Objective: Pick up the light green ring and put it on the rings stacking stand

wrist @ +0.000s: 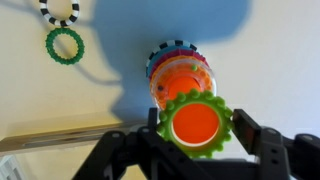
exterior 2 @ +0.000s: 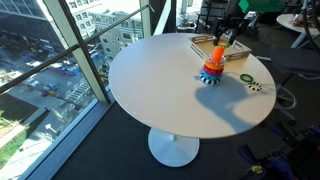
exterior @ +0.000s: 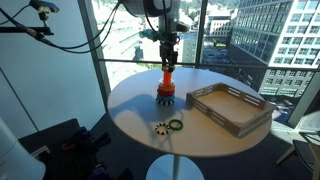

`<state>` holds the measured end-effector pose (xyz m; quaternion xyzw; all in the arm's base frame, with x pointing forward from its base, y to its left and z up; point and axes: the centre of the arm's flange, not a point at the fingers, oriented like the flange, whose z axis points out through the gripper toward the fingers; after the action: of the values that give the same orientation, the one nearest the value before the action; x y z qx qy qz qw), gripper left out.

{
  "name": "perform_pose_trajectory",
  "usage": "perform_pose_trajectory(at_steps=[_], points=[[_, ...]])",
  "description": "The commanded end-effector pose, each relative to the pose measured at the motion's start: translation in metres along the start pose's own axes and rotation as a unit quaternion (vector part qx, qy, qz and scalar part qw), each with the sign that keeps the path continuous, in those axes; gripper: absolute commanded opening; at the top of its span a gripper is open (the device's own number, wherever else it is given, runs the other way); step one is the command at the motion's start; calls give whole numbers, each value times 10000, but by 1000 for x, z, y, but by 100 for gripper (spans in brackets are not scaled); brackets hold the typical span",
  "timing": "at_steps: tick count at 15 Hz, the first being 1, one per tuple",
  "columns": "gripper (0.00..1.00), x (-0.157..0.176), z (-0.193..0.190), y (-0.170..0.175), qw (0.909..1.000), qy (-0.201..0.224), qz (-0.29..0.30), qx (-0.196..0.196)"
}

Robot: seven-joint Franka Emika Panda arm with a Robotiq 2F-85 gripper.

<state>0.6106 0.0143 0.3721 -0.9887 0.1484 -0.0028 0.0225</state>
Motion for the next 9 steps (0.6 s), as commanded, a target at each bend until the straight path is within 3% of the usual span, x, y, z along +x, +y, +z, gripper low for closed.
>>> perform_pose_trajectory(at_steps=[1,4,5,6,9], points=[[50,13,1,-4,9999,-85,70,-118],[50,14,6,-5,9998,-169,60,-118],[78,13,7,-5,9997,-201,53,-117],[95,12,7,-5,9996,-249,43,-110],[100,8,3,-4,9993,-362,-5,-128]])
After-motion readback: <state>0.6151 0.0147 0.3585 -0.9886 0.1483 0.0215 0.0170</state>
